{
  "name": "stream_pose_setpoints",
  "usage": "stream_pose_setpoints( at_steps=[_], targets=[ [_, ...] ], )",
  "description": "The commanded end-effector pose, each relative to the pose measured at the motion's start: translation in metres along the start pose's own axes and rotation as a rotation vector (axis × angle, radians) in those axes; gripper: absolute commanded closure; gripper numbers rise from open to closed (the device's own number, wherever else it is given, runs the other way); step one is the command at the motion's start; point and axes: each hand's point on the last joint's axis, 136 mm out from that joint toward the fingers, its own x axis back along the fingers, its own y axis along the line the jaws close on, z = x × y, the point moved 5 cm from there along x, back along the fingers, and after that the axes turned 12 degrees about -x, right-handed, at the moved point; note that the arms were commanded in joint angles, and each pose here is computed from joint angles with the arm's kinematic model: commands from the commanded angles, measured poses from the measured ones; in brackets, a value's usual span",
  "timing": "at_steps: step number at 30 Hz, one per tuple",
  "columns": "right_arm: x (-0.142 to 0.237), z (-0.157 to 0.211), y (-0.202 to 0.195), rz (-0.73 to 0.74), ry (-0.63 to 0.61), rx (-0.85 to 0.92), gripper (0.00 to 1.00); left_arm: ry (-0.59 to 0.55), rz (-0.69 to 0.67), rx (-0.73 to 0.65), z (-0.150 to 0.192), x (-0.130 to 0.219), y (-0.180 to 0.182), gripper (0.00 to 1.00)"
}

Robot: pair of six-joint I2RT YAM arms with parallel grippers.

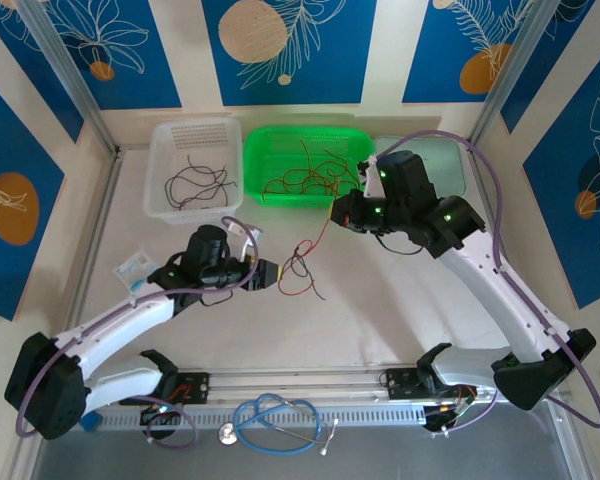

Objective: Untangle the cables

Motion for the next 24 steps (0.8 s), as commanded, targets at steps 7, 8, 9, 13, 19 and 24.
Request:
stream_pose_setpoints(
  at_steps=[7, 8, 9, 13, 19, 24],
  targets=[
    [0.008, 0.0, 0.012, -0.077, -0.004, -0.009, 1.0, -0.005, 0.129, 0.051, 0.008, -0.019, -0.011, 0.4],
    [0.008, 0.0, 0.012, -0.077, -0.004, -0.009, 1.0, -0.004, 0.15, 0.048, 0.008, -0.019, -0.013, 0.4],
    [0.008, -0.001, 0.012, -0.079, -0.006, -0.01, 1.0, -0.003, 0.179, 0.041, 0.009, -0.019, -0.017, 0.4],
    [0.006, -0.001, 0.012, -0.084, -0.004, -0.013, 1.0, 0.004, 0.294, 0.015, 0.013, -0.022, -0.034, 0.4],
    [0.004, -0.001, 0.014, -0.095, -0.003, -0.013, 1.0, 0.047, 0.284, 0.037, 0.03, -0.028, -0.031, 0.39],
    [0.003, 0.0, 0.016, -0.107, 0.001, -0.01, 1.0, 0.076, 0.265, 0.061, 0.038, -0.034, -0.026, 0.39]
  ],
)
